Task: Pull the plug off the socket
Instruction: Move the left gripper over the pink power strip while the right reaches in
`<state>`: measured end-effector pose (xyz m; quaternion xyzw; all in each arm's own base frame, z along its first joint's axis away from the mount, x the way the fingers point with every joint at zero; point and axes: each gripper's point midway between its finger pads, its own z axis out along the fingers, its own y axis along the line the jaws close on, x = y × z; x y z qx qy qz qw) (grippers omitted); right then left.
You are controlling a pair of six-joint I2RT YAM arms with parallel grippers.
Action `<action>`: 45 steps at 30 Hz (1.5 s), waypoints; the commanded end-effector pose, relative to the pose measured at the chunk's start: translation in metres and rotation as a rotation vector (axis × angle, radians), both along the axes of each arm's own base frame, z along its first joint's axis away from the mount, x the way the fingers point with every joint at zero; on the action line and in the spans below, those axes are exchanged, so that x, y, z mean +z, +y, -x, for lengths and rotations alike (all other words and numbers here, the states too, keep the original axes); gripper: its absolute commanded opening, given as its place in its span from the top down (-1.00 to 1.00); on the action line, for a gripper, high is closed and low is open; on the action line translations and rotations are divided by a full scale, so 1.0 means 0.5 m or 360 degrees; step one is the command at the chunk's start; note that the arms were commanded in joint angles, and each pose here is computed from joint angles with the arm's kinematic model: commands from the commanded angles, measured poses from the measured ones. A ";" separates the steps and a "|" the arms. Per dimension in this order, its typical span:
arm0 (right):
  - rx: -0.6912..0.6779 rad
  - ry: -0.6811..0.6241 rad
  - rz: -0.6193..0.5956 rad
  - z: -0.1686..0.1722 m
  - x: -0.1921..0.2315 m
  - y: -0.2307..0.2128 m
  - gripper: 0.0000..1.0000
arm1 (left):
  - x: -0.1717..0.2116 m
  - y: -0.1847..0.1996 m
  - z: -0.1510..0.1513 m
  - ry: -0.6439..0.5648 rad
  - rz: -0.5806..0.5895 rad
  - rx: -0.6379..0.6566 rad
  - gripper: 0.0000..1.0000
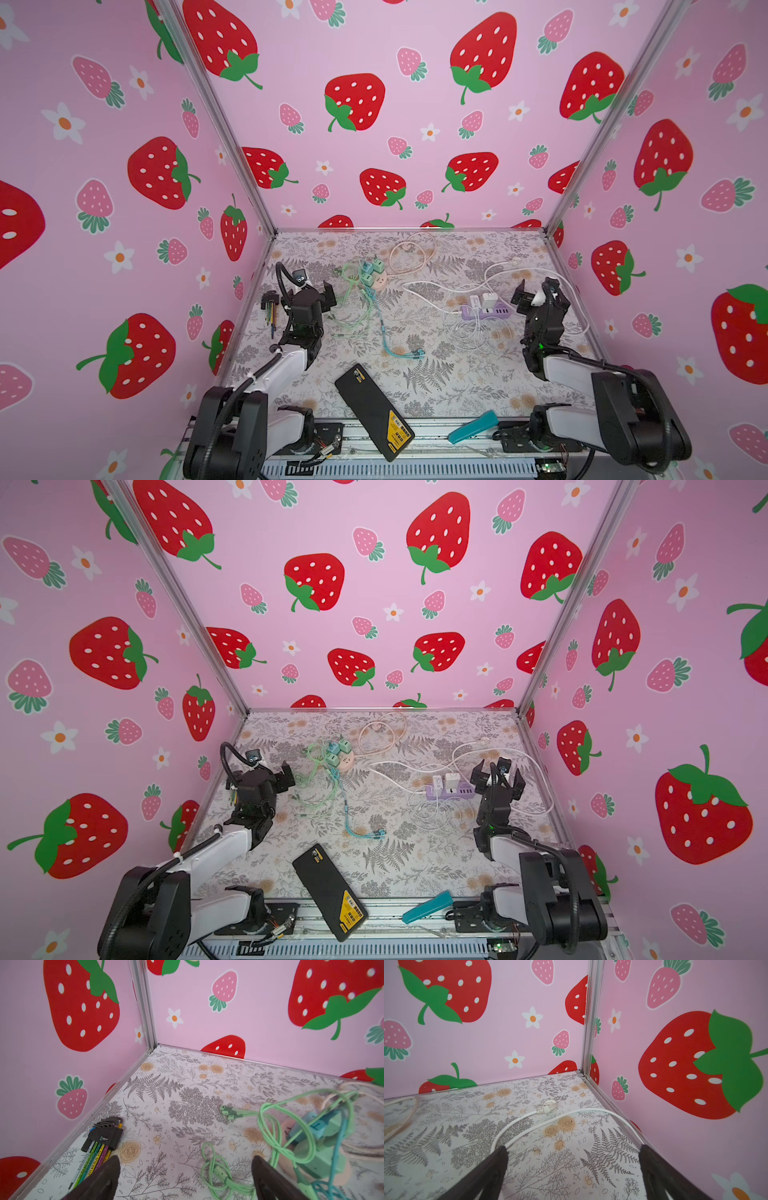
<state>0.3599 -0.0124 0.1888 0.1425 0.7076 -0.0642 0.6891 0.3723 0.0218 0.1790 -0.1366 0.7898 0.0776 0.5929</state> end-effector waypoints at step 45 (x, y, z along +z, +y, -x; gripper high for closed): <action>0.1925 0.0354 -0.0362 0.102 0.070 0.607 -0.99 | -0.122 -0.357 -0.193 0.0797 0.0101 -0.1004 -0.62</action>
